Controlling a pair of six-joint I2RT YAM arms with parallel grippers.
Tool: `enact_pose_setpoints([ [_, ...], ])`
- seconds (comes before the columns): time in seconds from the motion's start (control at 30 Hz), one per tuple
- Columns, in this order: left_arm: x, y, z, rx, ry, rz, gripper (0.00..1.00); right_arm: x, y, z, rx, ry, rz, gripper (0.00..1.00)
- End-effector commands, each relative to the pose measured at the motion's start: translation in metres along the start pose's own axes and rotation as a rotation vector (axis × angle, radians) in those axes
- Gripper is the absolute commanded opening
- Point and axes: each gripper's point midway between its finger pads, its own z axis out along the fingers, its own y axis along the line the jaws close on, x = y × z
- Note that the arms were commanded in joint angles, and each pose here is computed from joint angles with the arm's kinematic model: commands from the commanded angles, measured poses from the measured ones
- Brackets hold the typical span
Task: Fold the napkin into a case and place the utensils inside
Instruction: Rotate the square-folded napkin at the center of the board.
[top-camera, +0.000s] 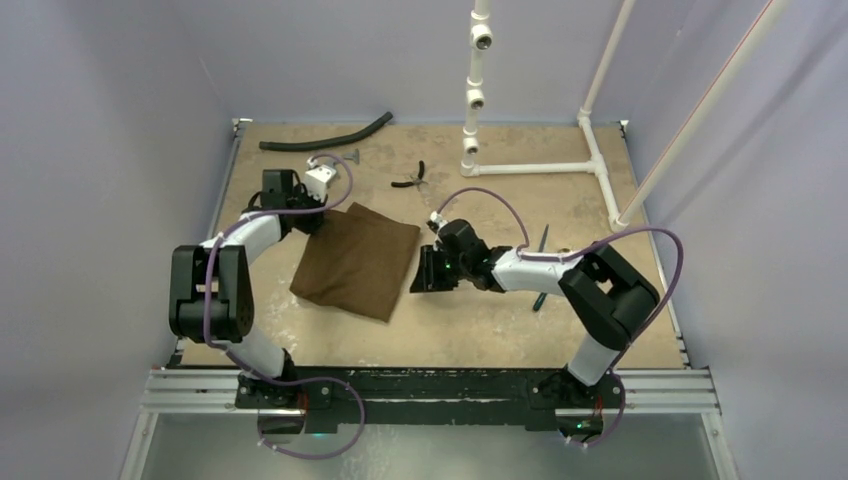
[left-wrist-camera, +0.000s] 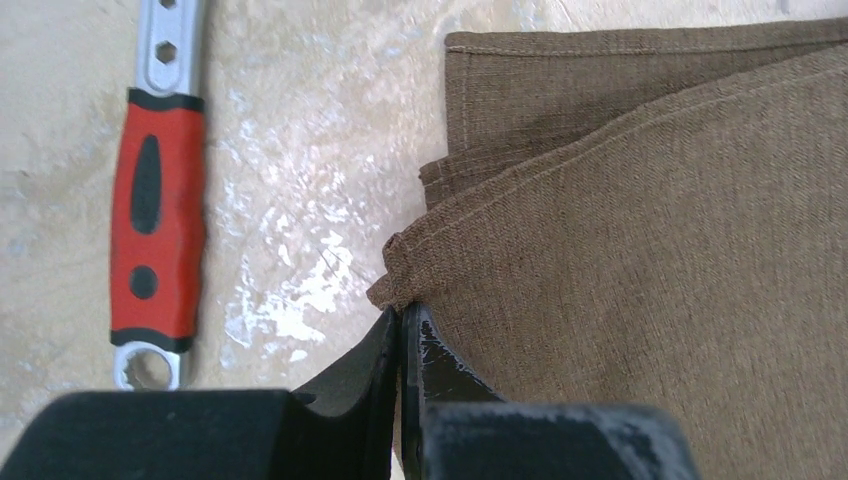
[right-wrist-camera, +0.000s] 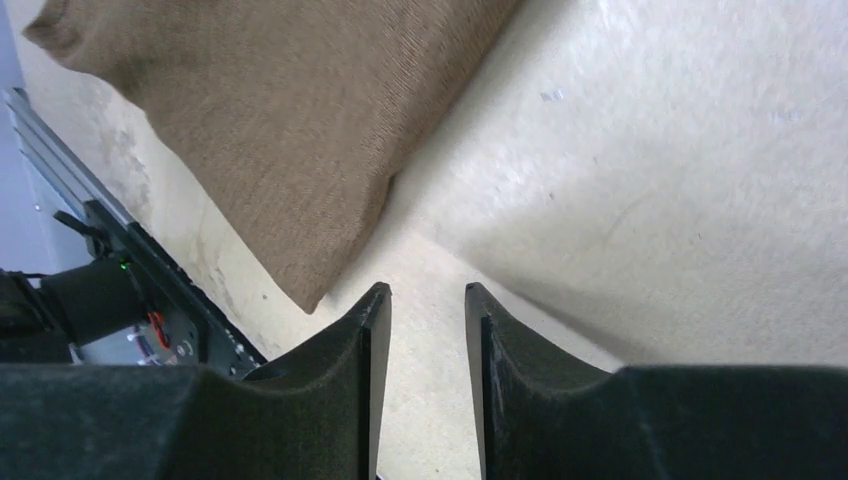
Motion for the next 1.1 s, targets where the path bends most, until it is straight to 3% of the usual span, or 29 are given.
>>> enact_pose_setpoints([
  [0.0, -0.032, 0.010, 0.011, -0.060, -0.131, 0.074, 0.00, -0.045, 0.043, -0.008, -0.101, -0.092, -0.108, 0.34],
  [0.2, -0.031, 0.013, 0.023, -0.071, -0.132, 0.084, 0.00, -0.071, 0.095, 0.014, -0.306, -0.059, -0.133, 0.28],
  [0.43, -0.034, 0.013, 0.025, -0.075, -0.131, 0.093, 0.11, -0.063, 0.060, 0.059, -0.282, -0.008, -0.054, 0.22],
  [0.53, -0.048, 0.001, 0.014, -0.005, -0.138, 0.088, 0.42, -0.053, 0.044, 0.068, -0.280, 0.015, -0.025, 0.21],
  [0.6, -0.057, -0.007, 0.004, 0.043, -0.135, 0.081, 0.45, -0.050, 0.043, 0.067, -0.292, 0.015, -0.024, 0.21],
  [0.67, -0.060, -0.015, -0.003, 0.085, -0.133, 0.082, 0.64, -0.050, 0.045, 0.065, -0.306, 0.007, -0.028, 0.23],
  [0.7, -0.060, -0.019, -0.005, 0.102, -0.130, 0.078, 0.79, -0.050, 0.047, 0.064, -0.311, 0.006, -0.028, 0.23],
  [0.73, -0.058, -0.022, -0.006, 0.121, -0.121, 0.070, 0.83, -0.050, 0.047, 0.063, -0.314, 0.004, -0.028, 0.24],
  [0.87, -0.039, -0.029, 0.008, 0.186, -0.022, 0.021, 0.81, -0.049, 0.047, 0.061, -0.317, 0.001, -0.016, 0.24],
  [1.0, -0.016, -0.023, 0.035, 0.187, 0.046, -0.041, 0.48, -0.046, 0.048, 0.059, -0.330, 0.003, -0.008, 0.24],
  [1.07, -0.009, -0.023, 0.046, 0.203, 0.082, -0.077, 0.38, -0.046, 0.048, 0.058, -0.331, -0.005, -0.006, 0.24],
])
